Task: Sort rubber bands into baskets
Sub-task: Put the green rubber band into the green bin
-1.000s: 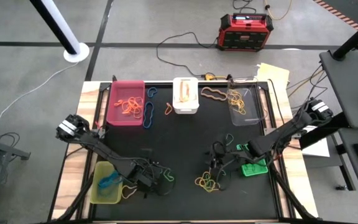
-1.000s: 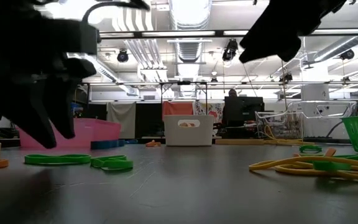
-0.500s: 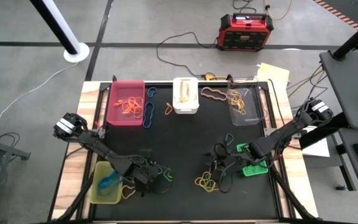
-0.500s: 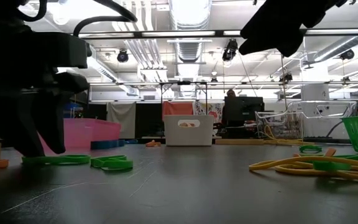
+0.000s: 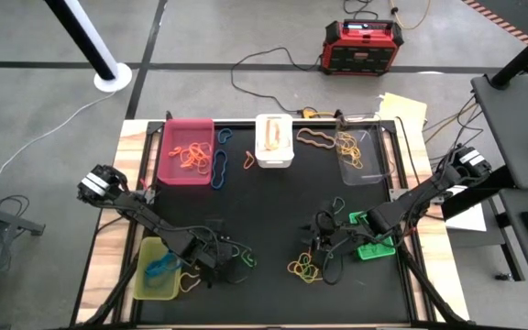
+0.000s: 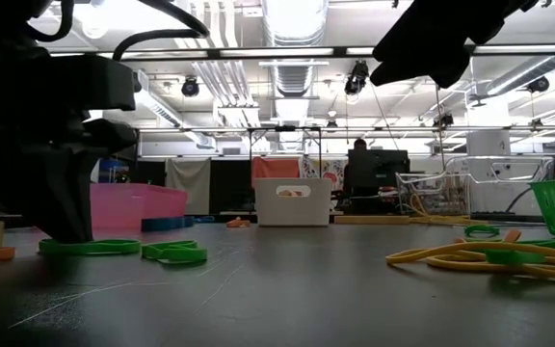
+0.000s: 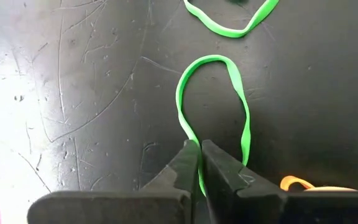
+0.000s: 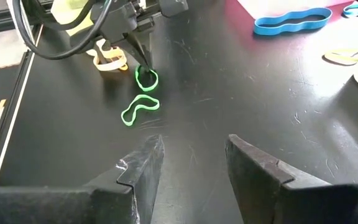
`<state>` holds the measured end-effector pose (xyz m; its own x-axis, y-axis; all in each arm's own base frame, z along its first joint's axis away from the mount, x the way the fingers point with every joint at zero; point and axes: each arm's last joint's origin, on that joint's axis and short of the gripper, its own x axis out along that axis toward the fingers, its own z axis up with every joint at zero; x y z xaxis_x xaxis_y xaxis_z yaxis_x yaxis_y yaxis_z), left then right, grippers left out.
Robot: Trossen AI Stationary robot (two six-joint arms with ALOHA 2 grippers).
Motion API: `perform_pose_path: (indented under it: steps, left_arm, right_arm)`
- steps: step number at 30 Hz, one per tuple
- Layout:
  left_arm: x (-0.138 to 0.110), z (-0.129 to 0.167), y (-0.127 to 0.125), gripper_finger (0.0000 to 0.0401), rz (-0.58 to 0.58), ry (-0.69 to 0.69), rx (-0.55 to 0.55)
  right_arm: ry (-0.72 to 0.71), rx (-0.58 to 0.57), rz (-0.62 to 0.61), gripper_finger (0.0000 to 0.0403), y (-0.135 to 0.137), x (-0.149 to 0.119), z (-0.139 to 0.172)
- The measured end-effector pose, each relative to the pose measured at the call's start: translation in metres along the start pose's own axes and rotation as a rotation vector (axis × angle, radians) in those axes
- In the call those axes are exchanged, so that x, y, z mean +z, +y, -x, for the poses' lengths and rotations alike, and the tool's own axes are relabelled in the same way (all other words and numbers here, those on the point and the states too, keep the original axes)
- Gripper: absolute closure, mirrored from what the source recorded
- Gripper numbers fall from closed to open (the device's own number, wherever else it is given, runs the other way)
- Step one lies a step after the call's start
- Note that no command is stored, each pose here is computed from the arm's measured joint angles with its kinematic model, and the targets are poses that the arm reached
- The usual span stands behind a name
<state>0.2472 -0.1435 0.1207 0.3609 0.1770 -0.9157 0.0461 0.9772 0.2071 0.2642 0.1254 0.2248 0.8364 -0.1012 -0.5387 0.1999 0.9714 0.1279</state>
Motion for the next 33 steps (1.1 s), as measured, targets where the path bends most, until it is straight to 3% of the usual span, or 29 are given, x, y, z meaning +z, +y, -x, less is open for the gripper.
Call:
perform_pose_path:
  steps: [6,10,18,23,29,33]
  left_arm:
    - [0.006,0.010,0.001,0.0401,-0.033,-0.031,-0.004]
    - [0.012,0.025,0.008,0.0401,-0.015,-0.110,0.061]
    - [0.027,0.052,0.015,0.0401,0.016,-0.273,0.105]
    - [0.042,0.064,0.017,0.0401,0.005,-0.338,0.144]
    - [0.056,0.070,0.017,0.0401,-0.030,-0.369,0.192]
    - [0.062,0.068,0.020,0.0401,-0.032,-0.386,0.217]
  right_arm:
    - [0.001,-0.004,0.010,0.0234,0.000,-0.001,0.000]
    - [-0.006,-0.053,0.018,0.0237,-0.001,-0.008,-0.007]
    - [-0.110,-0.126,0.117,0.0241,0.011,-0.029,-0.059]
    - [-0.272,-0.089,0.094,0.0232,0.011,-0.028,-0.091]
    - [-0.336,0.073,0.003,0.0227,-0.003,-0.024,-0.115]
    - [-0.333,0.108,-0.013,0.0227,-0.009,-0.024,-0.124]
